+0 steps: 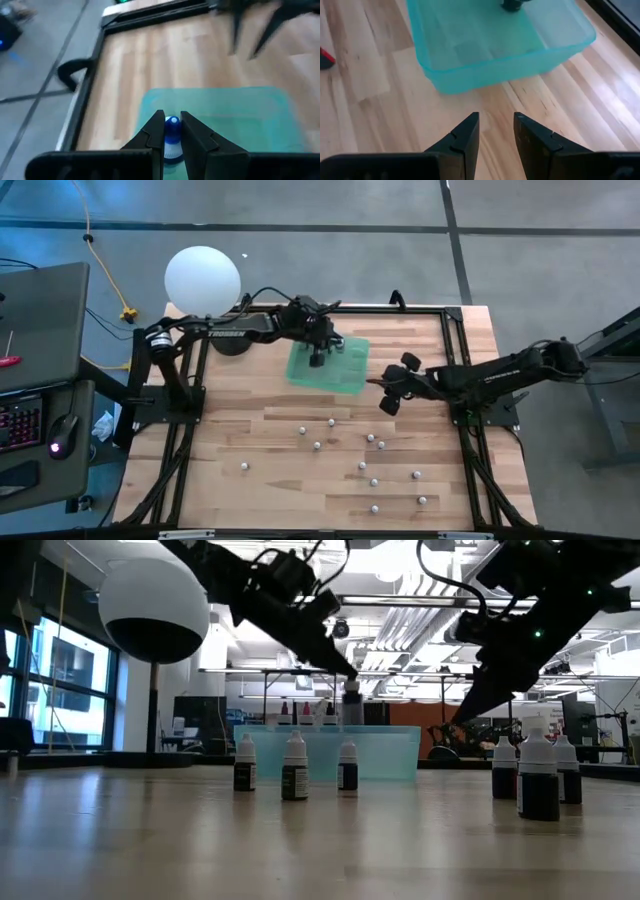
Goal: Pick & Place food coloring
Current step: Put the left blue food coloring bottle into the bin, then put the pink food coloring bottle into the bin
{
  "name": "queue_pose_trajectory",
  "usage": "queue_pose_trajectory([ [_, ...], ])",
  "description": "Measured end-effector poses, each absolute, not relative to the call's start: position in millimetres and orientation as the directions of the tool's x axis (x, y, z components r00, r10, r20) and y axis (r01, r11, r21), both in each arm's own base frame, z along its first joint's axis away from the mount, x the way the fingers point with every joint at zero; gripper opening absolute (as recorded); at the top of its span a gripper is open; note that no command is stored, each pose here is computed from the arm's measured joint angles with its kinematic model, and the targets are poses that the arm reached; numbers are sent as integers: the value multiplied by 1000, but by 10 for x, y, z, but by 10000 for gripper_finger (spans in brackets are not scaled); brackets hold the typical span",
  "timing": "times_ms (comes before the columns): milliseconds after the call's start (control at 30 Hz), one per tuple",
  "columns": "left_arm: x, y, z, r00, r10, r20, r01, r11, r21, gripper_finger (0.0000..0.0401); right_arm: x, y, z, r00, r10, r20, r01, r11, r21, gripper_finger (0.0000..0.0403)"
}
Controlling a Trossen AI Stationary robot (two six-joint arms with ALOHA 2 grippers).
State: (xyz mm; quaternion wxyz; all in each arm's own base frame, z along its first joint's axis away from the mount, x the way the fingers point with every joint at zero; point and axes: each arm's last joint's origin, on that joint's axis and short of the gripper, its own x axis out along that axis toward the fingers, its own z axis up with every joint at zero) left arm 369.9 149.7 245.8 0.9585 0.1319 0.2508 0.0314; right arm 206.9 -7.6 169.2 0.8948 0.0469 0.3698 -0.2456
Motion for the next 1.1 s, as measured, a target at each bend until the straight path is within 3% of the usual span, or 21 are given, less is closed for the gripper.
queue_pose_trajectory([
  [533,3718,1672,2207,838,146,-526,-27,973,228,34,2087,-149,1712,613,-426,-665,507,858,-83,113],
  [933,3714,1689,2213,824,205,-528,-69,962,265,87,2133,-149,1758,658,-423,-623,512,858,-42,113],
  [1100,3703,1692,2242,820,231,-523,-90,956,280,101,2182,-126,1800,723,-348,-597,457,889,35,113],
])
